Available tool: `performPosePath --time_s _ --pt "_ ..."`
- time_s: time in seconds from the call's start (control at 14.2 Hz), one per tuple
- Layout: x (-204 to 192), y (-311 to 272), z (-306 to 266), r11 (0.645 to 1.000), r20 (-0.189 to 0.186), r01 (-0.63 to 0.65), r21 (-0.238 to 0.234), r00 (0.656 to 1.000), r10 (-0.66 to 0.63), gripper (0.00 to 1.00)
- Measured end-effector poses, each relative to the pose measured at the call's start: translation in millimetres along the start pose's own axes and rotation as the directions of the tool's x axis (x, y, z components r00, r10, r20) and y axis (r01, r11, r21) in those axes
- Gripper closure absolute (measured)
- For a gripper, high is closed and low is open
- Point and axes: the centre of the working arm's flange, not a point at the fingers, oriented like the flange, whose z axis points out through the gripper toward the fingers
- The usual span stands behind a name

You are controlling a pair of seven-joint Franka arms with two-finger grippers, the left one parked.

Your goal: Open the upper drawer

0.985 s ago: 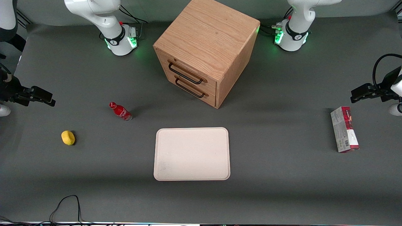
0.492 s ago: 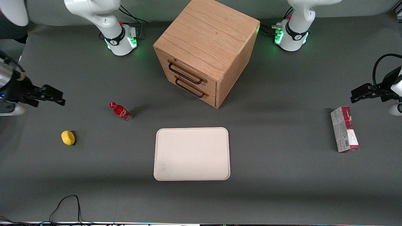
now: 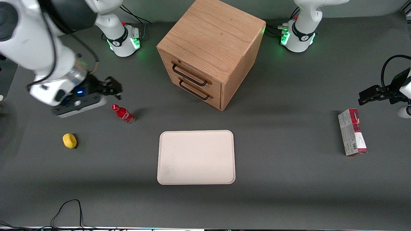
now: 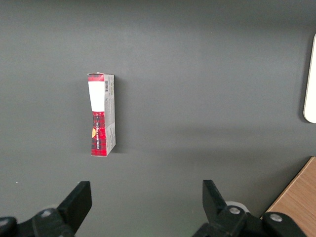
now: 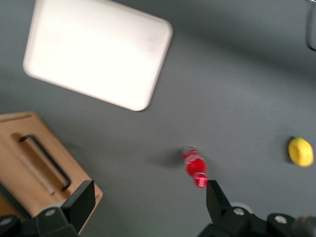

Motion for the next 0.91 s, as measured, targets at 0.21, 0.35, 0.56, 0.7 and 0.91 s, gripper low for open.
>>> performPosePath --time_s 0.21,0.35,0.56,0.7,0.91 --pt "-7.3 -87.0 4.2 0.99 0.008 0.144 -0.002 0.99 -0.144 0.0" --pt "-14.9 -132.8 10.2 0.973 0.018 0.231 -0.003 0.973 -0.231 0.0" --pt "-23.3 -175.6 25.1 0.945 0.045 0.326 -0.004 0.944 -0.326 0.0" --pt "-27.2 -190.9 35.9 0.913 0.065 0.407 0.0 0.912 -0.406 0.0" --pt "-31.7 -199.3 47.0 0.854 0.088 0.52 0.012 0.85 -0.519 0.0"
